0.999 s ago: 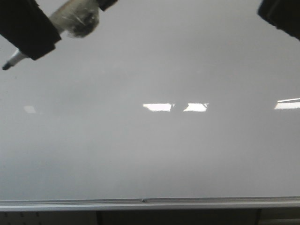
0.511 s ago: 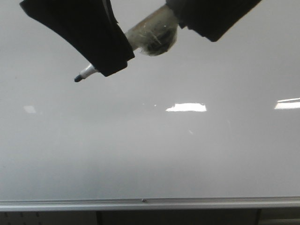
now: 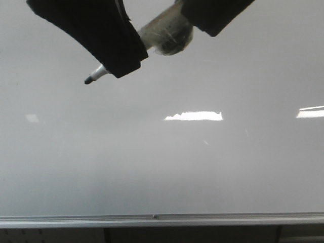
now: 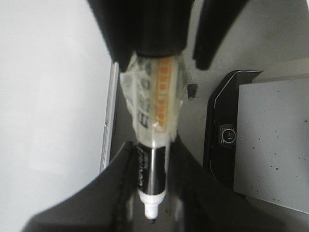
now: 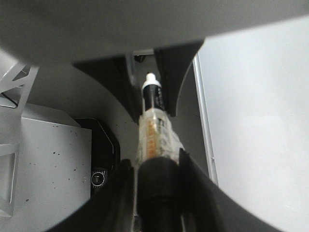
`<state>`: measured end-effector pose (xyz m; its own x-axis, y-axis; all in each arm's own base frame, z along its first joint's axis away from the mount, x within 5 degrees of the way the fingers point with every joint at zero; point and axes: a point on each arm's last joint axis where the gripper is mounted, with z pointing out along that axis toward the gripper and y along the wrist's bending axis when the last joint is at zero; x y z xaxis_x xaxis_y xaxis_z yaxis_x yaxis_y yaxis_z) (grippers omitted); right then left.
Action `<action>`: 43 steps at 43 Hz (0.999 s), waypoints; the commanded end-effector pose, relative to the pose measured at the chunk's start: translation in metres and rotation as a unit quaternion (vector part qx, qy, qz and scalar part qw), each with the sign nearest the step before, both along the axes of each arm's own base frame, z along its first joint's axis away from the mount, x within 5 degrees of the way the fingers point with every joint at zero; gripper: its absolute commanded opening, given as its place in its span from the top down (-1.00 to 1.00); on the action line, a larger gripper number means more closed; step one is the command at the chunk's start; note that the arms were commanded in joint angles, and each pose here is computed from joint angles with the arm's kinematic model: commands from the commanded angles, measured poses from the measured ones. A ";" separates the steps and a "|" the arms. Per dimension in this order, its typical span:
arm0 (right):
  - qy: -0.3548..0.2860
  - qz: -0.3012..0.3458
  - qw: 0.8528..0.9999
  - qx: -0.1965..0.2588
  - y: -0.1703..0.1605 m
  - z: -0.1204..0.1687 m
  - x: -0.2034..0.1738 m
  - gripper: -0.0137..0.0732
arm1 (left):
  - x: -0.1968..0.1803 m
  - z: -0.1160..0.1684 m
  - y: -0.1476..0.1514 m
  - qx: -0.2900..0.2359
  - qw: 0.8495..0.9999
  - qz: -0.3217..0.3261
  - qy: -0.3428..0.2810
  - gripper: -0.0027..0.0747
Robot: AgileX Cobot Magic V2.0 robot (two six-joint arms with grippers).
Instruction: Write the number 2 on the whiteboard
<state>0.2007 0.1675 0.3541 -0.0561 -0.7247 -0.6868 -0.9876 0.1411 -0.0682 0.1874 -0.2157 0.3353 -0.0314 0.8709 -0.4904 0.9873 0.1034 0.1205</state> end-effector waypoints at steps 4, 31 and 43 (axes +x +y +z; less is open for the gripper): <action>-0.023 -0.001 0.999 0.041 0.002 0.019 -0.004 0.38 | -0.004 0.019 -0.001 -0.043 0.999 0.001 -0.024 0.76; -0.034 -0.164 0.984 -0.060 -0.040 0.030 -0.011 0.65 | 0.004 0.044 0.059 -0.081 0.985 0.154 -0.015 -0.45; -0.029 -0.390 0.920 -0.019 -0.102 0.029 -0.016 0.65 | -0.009 0.043 0.109 -0.110 0.956 0.272 -0.019 -0.45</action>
